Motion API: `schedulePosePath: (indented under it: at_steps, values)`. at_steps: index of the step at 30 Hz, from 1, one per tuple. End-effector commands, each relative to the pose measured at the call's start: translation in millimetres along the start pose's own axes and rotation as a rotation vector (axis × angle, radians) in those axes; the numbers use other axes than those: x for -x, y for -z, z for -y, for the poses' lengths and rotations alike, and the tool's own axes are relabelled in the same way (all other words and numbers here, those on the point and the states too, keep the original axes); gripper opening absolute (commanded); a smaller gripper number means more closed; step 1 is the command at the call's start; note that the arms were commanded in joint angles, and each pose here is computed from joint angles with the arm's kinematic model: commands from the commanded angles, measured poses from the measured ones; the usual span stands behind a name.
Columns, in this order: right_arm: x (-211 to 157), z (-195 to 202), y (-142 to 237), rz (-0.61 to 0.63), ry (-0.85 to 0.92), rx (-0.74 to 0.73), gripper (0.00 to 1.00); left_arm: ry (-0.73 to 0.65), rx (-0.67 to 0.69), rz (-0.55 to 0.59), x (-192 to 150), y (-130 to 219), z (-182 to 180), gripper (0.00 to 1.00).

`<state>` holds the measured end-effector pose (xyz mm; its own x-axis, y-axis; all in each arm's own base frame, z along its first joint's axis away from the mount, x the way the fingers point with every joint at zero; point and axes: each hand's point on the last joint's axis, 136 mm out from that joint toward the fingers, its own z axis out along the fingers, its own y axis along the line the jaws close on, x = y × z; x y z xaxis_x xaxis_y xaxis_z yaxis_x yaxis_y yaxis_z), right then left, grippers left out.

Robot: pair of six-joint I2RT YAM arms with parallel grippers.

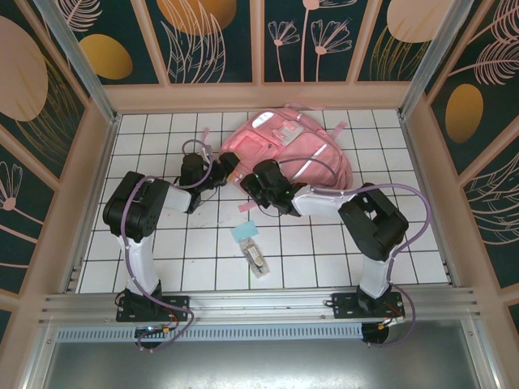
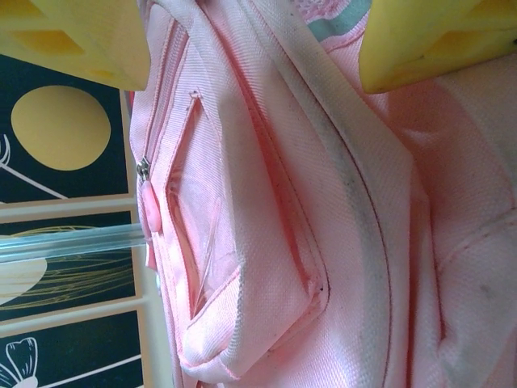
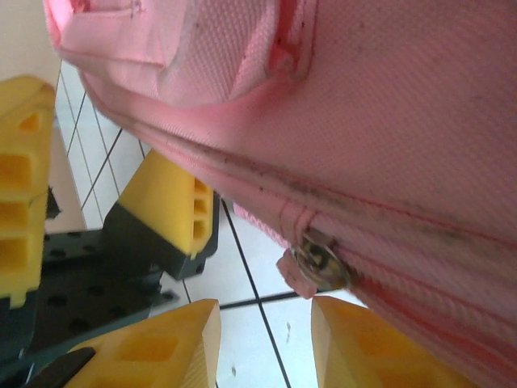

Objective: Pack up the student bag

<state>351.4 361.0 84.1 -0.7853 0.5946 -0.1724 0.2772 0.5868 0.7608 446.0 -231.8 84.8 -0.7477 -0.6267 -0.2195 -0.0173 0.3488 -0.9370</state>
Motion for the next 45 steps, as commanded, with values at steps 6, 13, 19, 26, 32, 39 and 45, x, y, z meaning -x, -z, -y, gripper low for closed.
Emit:
schedulePosePath:
  at_steps: [6,13,19,26,32,39,45]
  values:
    - [15.2,9.7,-8.8,0.157,-0.035,-0.072,0.37,0.031,-0.019,-0.046,-15.2,6.9,6.0,0.69]
    - [21.7,27.3,-11.5,0.213,-0.054,-0.127,0.4,0.038,-0.025,-0.038,-13.5,6.3,8.0,0.69]
    - [25.4,25.7,-9.6,0.227,-0.043,-0.134,0.28,0.055,-0.001,-0.019,-10.2,2.7,-0.5,0.69]
    - [25.5,24.9,6.8,0.216,0.034,-0.129,0.0,0.102,0.033,0.03,3.6,-11.8,-14.1,0.69]
    - [8.4,31.8,30.8,0.092,0.23,-0.157,0.0,0.122,0.066,0.093,24.3,-26.2,-24.4,0.69]
    - [-25.9,70.4,63.3,-0.173,0.397,-0.246,0.0,0.137,0.069,0.152,49.7,-40.4,-28.4,0.69]
    - [-23.5,106.0,97.7,-0.252,0.478,-0.342,0.0,0.126,0.089,0.162,59.5,-47.1,-31.2,0.69]
